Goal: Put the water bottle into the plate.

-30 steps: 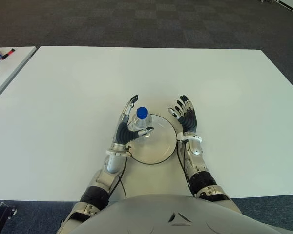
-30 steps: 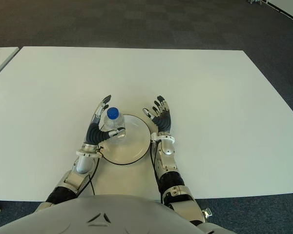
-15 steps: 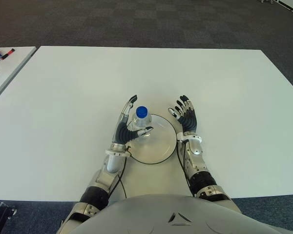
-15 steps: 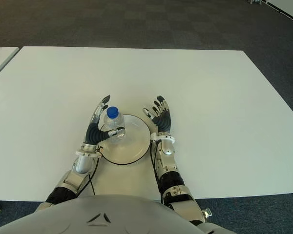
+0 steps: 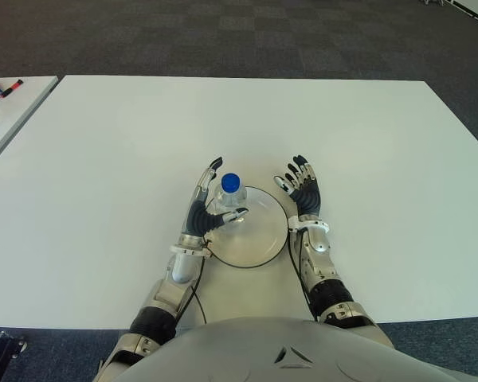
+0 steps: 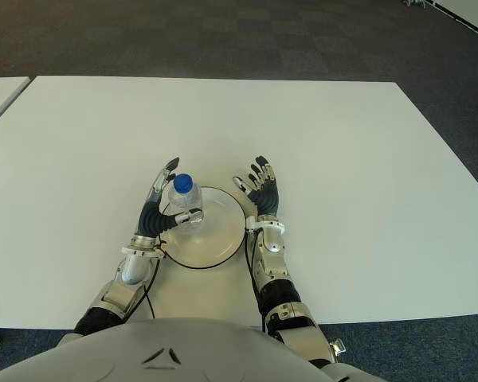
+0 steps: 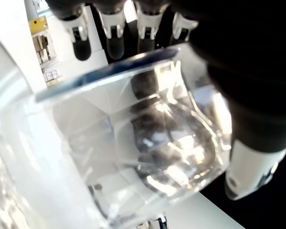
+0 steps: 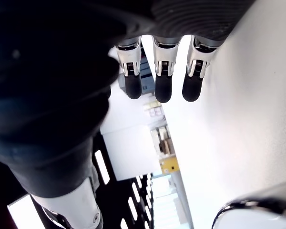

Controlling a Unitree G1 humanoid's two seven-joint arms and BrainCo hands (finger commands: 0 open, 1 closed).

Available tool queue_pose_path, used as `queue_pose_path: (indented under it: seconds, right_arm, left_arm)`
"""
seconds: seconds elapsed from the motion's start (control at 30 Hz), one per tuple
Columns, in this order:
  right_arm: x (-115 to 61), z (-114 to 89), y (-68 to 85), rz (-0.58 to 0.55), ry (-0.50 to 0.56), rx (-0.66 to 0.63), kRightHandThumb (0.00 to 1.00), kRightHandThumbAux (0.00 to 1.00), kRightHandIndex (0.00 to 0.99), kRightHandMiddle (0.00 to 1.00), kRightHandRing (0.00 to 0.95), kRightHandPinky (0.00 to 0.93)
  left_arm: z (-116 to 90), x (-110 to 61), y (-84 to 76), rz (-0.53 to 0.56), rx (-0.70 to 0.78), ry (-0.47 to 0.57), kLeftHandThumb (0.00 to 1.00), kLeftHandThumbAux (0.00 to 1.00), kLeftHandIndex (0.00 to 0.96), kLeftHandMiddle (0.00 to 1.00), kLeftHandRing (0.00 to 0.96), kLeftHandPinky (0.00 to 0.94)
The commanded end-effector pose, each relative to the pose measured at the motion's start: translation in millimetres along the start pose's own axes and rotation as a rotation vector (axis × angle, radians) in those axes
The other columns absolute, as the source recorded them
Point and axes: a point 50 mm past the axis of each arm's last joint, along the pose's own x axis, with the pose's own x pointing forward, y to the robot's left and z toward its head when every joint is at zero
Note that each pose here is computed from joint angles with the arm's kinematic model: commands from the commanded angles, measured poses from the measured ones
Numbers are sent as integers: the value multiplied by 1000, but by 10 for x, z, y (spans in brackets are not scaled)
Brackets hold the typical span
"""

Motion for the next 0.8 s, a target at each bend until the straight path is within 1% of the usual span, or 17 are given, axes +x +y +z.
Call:
queue_pose_path:
  seconds: [0.03,0.17,0.23,0.47,0.6,0.8]
  right_arm:
    - [-185,-319,411,-13,168,150,0,889,119,116,111,155]
    - [-183,-320,410,-11,172,153,0,891,125,122,117,161]
    - [-182,-320,406,-10,173,153,1,885,127,125,119,159]
    - [-183,-323,401,-6,172,151,19,864,123,122,116,153]
    - [-184,-333,392,-5,176,150,33,844,116,118,113,150]
    - [-180,-336,386,-5,176,148,56,822,111,116,112,150]
  left_arm:
    - [-28,-51,79,16,4,35,0,754,79,77,51,61]
    - [30,-37,108,30,2,-11,0,762,84,82,55,67]
    - [100,-48,144,36,-3,-49,0,777,81,83,57,72]
    - [206,-71,184,33,-17,-91,0,790,70,77,55,71]
    - [348,-62,207,35,-32,-151,0,793,60,70,50,67]
    - [447,-64,214,53,-34,-192,0,803,61,76,55,70]
